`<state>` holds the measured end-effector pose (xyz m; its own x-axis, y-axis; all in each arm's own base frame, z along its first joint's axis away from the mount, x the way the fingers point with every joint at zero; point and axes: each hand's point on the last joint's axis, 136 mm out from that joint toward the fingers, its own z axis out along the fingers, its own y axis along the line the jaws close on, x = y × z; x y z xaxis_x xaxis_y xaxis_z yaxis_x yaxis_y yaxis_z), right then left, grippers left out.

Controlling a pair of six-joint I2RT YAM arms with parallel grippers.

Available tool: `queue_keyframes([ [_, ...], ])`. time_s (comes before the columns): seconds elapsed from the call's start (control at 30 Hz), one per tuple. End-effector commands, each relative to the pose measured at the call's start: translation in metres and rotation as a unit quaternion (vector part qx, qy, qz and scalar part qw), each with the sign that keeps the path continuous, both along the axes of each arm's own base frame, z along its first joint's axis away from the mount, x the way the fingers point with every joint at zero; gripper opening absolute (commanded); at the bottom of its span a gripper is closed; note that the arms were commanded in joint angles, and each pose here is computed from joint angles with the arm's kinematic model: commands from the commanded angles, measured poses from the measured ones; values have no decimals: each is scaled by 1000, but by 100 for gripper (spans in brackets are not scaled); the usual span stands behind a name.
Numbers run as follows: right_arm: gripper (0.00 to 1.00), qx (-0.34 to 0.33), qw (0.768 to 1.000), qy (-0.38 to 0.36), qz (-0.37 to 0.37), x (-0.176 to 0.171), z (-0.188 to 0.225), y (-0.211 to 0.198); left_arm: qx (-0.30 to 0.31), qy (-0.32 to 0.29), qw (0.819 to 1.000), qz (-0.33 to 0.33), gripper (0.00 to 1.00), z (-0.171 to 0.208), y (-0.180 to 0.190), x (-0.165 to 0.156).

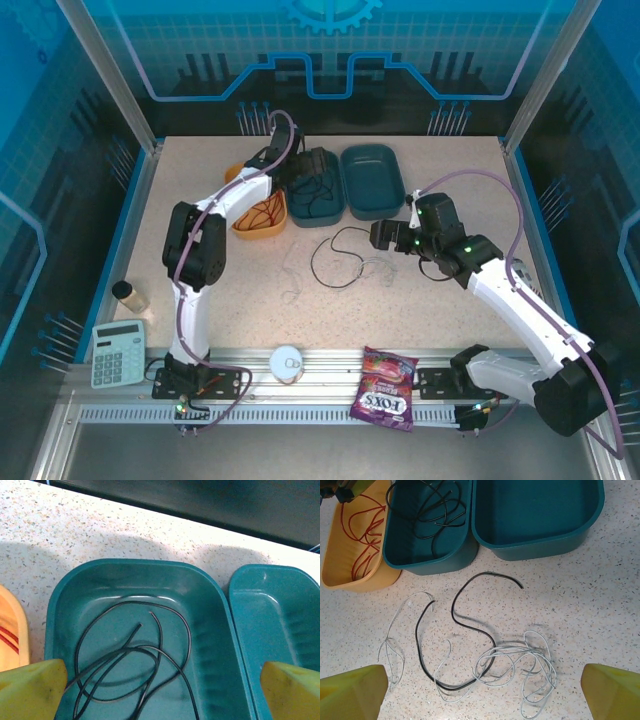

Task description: Untangle the cables

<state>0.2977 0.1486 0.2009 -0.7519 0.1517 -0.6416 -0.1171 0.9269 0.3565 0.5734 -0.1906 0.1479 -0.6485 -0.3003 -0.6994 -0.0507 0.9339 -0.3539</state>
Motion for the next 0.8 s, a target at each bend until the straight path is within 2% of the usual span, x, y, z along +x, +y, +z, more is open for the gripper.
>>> queue_keyframes([
  [0.0,100,-9,1000,0,5,0,1,3,24,2,1000,11,99,-8,11,13],
  [0.17,100,-11,1000,2,10,2,0,6,33,10,999,9,99,-20,10,21],
  [0.5,100,-9,1000,8,17,5,-4,13,-9,30,999,-32,99,-36,-14,19],
  [0.77,100,-10,1000,10,25,6,-6,18,-6,32,998,-54,99,-39,-28,13],
])
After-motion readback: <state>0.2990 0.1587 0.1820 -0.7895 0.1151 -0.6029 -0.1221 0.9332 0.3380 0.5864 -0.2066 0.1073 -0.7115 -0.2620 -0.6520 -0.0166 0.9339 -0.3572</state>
